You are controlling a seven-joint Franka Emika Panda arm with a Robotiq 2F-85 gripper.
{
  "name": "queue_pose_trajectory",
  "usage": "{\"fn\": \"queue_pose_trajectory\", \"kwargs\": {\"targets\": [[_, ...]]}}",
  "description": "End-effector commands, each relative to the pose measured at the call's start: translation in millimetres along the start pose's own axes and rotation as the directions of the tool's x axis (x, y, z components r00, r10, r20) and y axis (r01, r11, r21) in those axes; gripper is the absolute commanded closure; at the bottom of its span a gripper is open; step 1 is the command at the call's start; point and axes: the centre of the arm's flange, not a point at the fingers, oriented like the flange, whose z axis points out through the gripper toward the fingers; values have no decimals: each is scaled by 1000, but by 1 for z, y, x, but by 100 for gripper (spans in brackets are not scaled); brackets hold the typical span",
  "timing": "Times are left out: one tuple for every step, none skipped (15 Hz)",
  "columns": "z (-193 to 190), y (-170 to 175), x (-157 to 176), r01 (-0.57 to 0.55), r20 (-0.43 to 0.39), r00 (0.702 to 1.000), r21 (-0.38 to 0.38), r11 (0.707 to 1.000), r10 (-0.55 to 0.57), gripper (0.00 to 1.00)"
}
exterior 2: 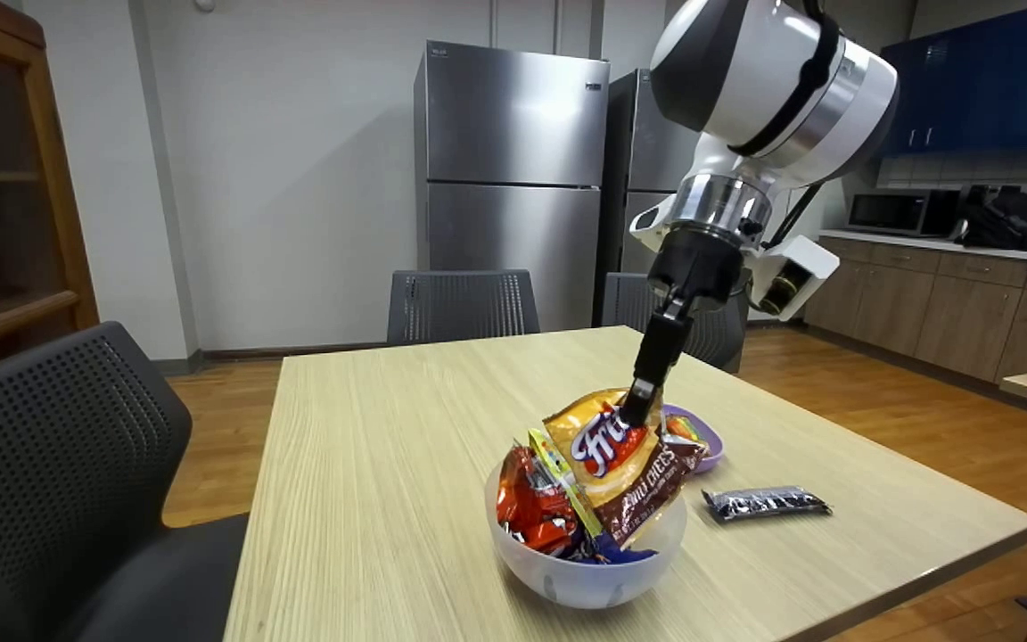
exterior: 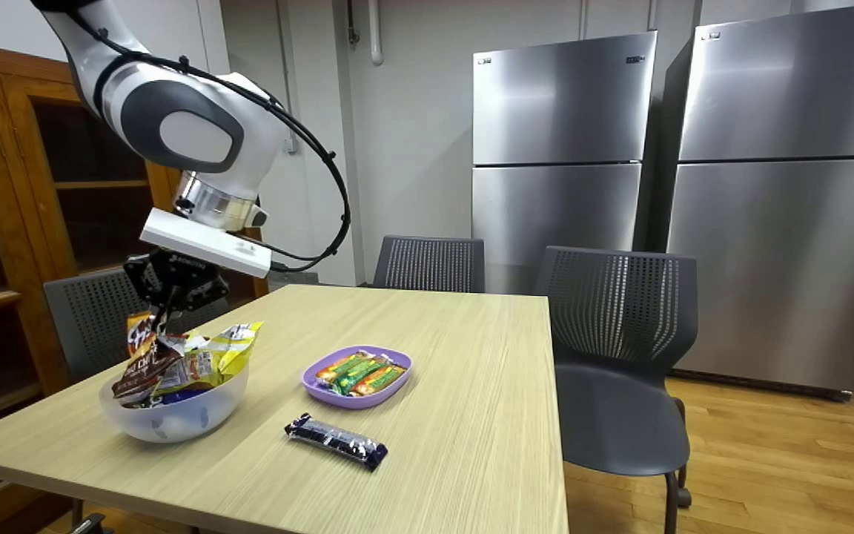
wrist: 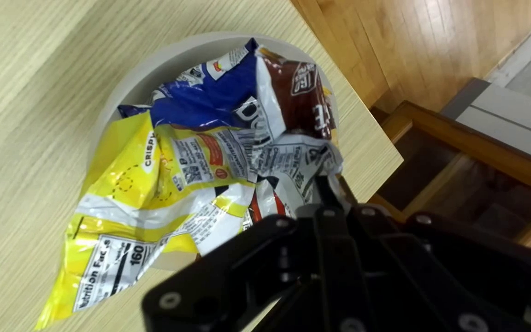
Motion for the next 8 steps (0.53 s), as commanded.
{"fn": "queue_pose_trajectory", "kwargs": {"targets": [[13,0,4,11,-25,1000,-10,1000,-12,100],[16,2,5,8,-29,1000,-14,1000,-9,100],[17,3,5,4,-33,999,-16,1000,-4,100],[18,5,5,0,-38,999,-15,1000,0,100],[19,6,5,-2,-42,999,-15,1000,1,100],[20,7,5,-2,-45,999,-17,1000,1,100],[21,8,5,-2,-48,999,-20,1000,1,100],[22,9,5,-6,-51,999,-22,1000,4,100]]}}
